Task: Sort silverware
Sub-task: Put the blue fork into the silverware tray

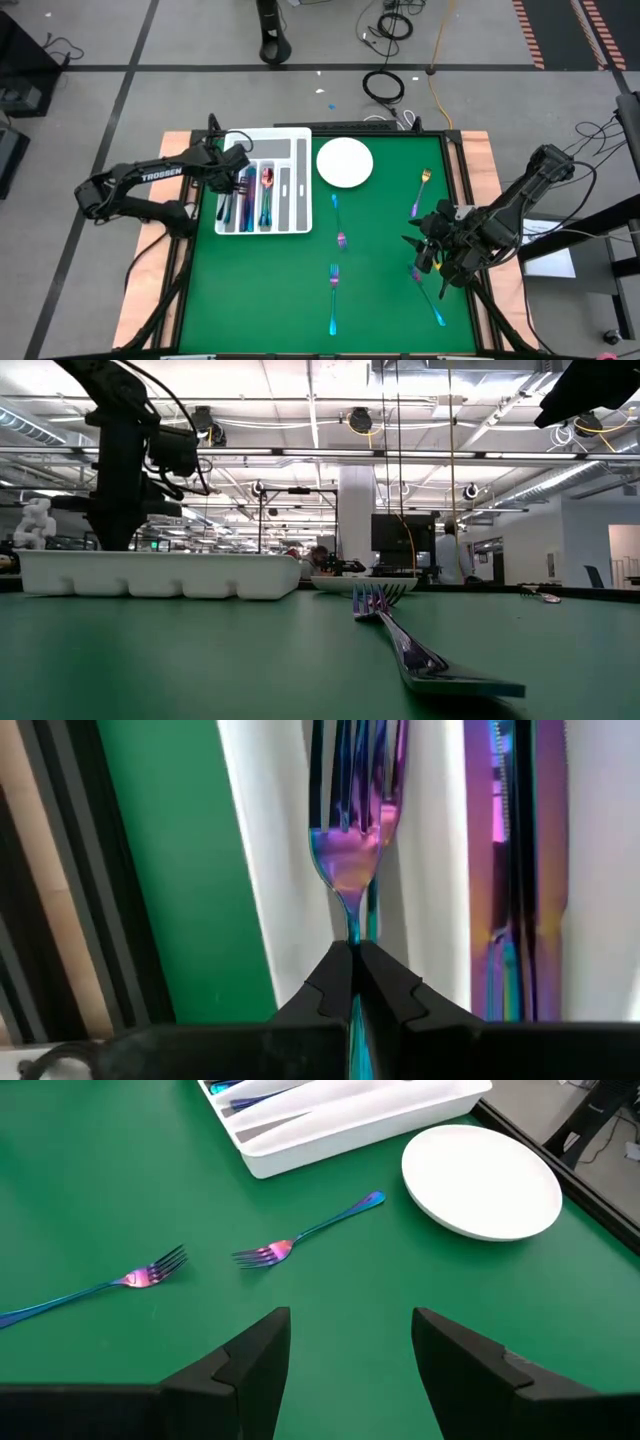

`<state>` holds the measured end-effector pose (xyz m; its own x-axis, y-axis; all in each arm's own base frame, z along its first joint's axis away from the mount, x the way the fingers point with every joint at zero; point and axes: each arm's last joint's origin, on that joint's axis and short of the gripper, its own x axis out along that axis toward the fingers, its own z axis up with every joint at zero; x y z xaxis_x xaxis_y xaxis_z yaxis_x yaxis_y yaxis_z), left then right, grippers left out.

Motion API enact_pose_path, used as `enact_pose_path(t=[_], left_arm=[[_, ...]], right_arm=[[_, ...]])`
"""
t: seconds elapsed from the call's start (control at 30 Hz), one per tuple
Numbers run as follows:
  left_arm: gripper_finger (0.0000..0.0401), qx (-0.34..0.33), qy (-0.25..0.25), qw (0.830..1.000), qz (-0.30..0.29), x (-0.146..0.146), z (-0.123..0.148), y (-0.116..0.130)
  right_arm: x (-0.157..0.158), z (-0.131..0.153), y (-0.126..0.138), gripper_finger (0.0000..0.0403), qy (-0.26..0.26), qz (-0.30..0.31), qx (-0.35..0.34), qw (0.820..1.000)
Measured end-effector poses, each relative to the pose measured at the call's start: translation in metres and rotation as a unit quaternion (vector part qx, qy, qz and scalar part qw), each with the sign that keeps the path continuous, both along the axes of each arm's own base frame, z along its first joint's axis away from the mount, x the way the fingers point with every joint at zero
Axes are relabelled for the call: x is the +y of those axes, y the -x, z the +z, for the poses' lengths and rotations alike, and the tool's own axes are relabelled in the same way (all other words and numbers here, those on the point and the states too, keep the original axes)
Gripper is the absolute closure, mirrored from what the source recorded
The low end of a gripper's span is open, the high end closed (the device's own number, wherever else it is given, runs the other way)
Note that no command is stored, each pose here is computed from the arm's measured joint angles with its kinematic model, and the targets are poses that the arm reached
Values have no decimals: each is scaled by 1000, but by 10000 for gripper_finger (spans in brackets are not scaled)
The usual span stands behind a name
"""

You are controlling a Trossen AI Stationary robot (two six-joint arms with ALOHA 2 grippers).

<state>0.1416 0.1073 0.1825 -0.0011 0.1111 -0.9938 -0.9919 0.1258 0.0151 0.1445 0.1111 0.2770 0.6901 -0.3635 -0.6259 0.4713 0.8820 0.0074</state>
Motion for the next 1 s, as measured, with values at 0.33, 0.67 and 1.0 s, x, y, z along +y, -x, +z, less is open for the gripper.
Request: enact_pose_path(t=[0.33,0.67,1.0], left_arm=[[387,-2,-11,1000,0,1,-2,-1],[312,1,-11,1000,0,1,-2,0],[276,-1,-22,998,-55,4,7,-4]], right_arm=[[-1,0,-1,204,0,-6,-2,1000],[-4,0,-3,204,1,-15,-3,1000],[-4,0,-3,204,1,-15,-3,1000]])
